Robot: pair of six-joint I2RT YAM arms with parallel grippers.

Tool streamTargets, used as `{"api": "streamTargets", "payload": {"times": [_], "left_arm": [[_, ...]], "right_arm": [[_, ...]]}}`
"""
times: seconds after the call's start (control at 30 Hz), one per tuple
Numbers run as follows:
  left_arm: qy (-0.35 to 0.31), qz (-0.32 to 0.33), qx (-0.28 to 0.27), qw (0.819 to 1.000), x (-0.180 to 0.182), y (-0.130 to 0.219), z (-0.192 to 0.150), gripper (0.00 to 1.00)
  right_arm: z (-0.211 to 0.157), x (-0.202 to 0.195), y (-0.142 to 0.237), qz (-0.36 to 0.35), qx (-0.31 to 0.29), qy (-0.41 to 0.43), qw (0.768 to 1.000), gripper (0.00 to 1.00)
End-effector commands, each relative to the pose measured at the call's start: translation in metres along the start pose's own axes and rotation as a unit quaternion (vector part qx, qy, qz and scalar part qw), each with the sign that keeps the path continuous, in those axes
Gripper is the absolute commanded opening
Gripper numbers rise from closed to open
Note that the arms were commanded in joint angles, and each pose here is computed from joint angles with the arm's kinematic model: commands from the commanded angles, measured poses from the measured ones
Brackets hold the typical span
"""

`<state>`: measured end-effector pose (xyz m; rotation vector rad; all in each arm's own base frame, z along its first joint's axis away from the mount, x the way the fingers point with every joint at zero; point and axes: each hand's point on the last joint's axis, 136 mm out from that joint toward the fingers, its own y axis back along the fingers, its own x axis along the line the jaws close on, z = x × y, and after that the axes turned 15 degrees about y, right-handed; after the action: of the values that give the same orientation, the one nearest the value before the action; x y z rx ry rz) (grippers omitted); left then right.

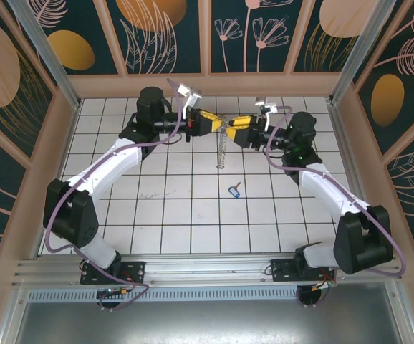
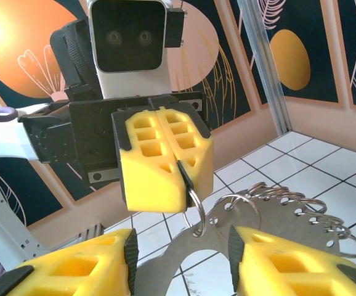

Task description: Put the keys on the keyring

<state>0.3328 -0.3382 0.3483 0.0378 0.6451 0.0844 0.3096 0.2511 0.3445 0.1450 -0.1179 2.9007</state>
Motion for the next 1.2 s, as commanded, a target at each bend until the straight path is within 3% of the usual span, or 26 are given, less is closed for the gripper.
{"api": "streamTargets", "payload": {"times": [0.0, 0.33, 0.73, 0.83, 0.93, 1.13, 1.17], "left_arm": [[-0.026, -0.033, 0.009, 0.999, -0.018, -0.001, 0.007, 0.0], [-0.023, -0.046, 0.014, 0.999, -0.022, 0.0, 0.004, 0.0], [-0.019, -0.053, 0.016, 0.998, -0.022, -0.001, 0.001, 0.0], [-0.019, -0.053, 0.016, 0.998, -0.022, -0.001, 0.002, 0.0], [-0.017, -0.053, 0.015, 0.998, -0.022, -0.001, 0.002, 0.0], [-0.013, -0.045, 0.002, 0.999, -0.02, -0.001, 0.004, 0.0], [-0.014, -0.028, -0.014, 0.999, -0.016, 0.0, 0.009, 0.12]], "right_arm": [[0.012, 0.005, -0.006, 0.022, -0.012, 0.027, 0.999, 0.44], [0.014, 0.001, -0.011, 0.025, -0.023, 0.021, 0.999, 0.4], [0.015, 0.003, -0.02, 0.035, -0.026, 0.02, 0.999, 0.26], [0.014, 0.005, -0.022, 0.039, -0.026, 0.019, 0.999, 0.17], [0.013, 0.006, -0.022, 0.041, -0.026, 0.019, 0.999, 0.02], [0.014, 0.004, -0.021, 0.032, -0.032, 0.022, 0.999, 0.0], [0.014, 0.001, -0.02, 0.023, -0.035, 0.022, 0.999, 0.0]]}}
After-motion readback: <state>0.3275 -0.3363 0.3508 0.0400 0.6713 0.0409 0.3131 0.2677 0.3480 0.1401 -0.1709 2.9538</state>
